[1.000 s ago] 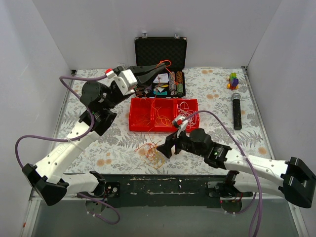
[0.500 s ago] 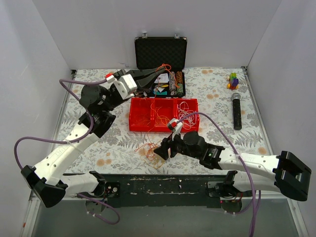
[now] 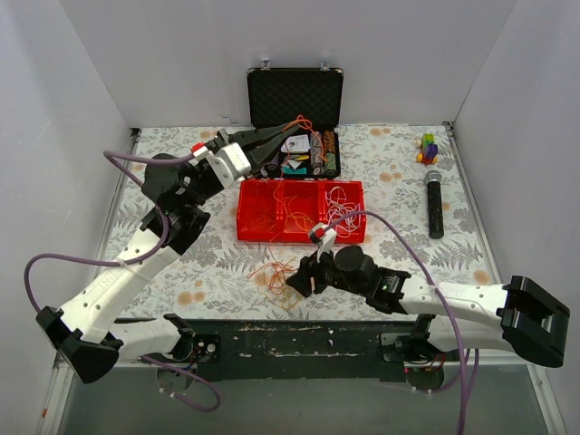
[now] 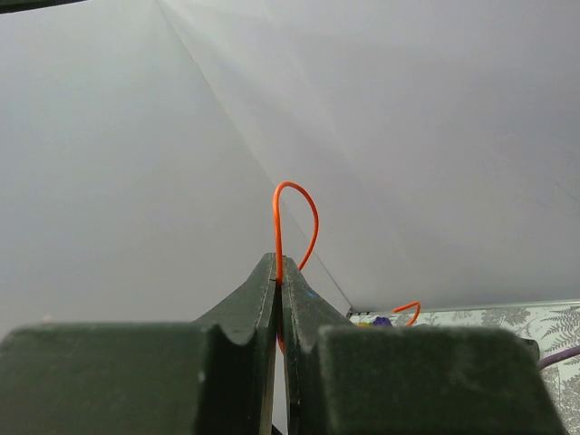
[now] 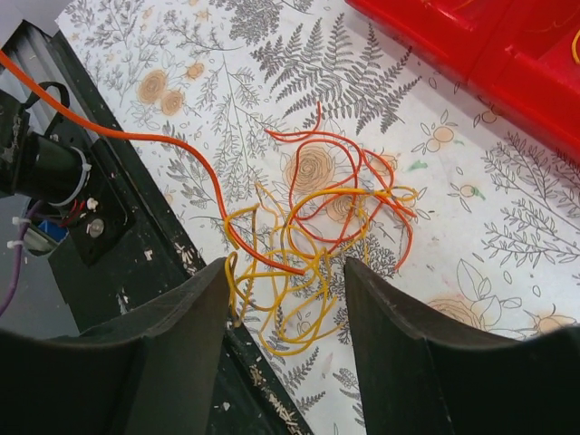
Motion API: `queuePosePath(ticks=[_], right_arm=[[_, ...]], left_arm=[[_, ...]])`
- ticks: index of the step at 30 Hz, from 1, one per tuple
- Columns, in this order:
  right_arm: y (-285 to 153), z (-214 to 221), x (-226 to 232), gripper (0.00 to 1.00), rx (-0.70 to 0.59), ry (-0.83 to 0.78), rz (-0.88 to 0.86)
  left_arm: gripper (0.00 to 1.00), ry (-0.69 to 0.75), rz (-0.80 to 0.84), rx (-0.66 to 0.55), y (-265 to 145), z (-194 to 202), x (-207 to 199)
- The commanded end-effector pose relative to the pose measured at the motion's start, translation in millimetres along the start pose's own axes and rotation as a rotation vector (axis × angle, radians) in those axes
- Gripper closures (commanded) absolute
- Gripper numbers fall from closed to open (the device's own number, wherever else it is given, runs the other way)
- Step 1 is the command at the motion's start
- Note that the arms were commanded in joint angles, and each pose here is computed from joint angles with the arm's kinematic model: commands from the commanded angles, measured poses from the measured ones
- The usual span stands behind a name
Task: Untangle the cables
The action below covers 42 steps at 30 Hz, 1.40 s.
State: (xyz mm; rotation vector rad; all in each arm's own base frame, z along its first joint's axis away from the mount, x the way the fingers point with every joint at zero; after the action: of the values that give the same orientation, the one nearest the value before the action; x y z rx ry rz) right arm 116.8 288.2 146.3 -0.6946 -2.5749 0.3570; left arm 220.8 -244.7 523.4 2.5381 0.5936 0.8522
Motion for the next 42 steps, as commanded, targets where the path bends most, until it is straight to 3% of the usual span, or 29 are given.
queuePosePath(ticks=[1, 3, 8, 17, 22, 29, 42], right_arm=[[-2.7, -11.4, 3.0, 0.44, -0.068, 0.016, 0.004], [-3.3, -13.6, 2.0, 0.56, -0.072, 0.019, 0.016], [-10.0, -11.2, -4.4, 0.99, -0.093, 0.031, 0.056], [-25.7, 23.8, -25.1, 0.99, -0.031, 0.086, 0.148], [-34.5, 26.6, -29.8, 0.99, -0.047, 0.107, 0.171], [-44.2, 21.0, -31.1, 0.99, -0.073, 0.114, 0.188], [-54.6, 21.4, -36.1, 0.99, -0.102, 0.131, 0.213]], left_arm=[[1.00, 0.042, -0.005, -0.030, -5.8, -16.8, 3.1], [1.00, 0.044, -0.008, -0.029, -6.2, -16.8, 3.3], [1.00, 0.063, -0.017, -0.014, -7.4, -15.0, 4.9], [1.00, 0.300, -0.128, 0.052, -1.3, -12.4, 35.3], [1.00, 0.261, -0.079, 0.132, -16.9, 34.5, 13.1], [1.00, 0.338, -0.074, 0.245, -36.6, 91.6, 0.6], [1.00, 0.382, -0.053, 0.296, -47.2, 129.1, -9.1]])
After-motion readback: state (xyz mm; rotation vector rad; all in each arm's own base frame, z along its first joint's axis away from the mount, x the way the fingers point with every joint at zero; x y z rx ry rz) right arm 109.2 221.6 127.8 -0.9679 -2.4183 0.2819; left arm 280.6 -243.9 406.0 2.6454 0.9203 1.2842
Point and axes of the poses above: each gripper's point midway between its finger pads, its own y axis out along the fingers, its own x axis along the line the jaws close on, z = x × y, the point moved 5 cm from there along -y, back along the fingers, and after that the axes turned 4 degrees about -y, right-handed, at the moved point
